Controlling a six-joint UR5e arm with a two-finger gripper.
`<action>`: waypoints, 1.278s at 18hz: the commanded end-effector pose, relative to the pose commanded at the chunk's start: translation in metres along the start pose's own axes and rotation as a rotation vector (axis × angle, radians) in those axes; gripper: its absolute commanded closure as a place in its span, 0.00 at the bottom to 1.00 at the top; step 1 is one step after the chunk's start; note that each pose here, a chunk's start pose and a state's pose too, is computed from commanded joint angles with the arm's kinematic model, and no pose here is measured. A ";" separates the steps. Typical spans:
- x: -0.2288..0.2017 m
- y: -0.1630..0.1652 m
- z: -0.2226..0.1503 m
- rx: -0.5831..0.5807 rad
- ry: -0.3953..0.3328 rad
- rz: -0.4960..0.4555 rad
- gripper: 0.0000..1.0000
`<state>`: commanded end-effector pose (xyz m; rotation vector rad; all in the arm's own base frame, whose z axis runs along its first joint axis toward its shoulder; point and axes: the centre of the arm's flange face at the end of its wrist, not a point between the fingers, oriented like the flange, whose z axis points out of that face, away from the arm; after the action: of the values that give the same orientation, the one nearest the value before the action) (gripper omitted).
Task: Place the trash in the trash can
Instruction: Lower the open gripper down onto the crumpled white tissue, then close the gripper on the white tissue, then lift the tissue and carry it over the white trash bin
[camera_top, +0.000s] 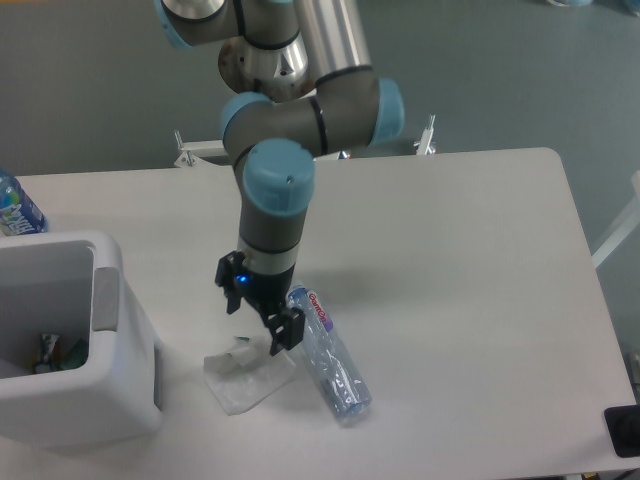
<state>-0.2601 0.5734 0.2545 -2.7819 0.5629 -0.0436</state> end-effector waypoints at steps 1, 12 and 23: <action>0.000 -0.001 0.005 -0.001 0.004 0.002 0.00; 0.001 -0.003 0.036 -0.017 0.022 -0.057 0.39; -0.002 -0.019 0.005 0.022 -0.025 -0.172 1.00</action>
<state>-0.2545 0.5921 0.2554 -2.7976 0.3143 -0.0514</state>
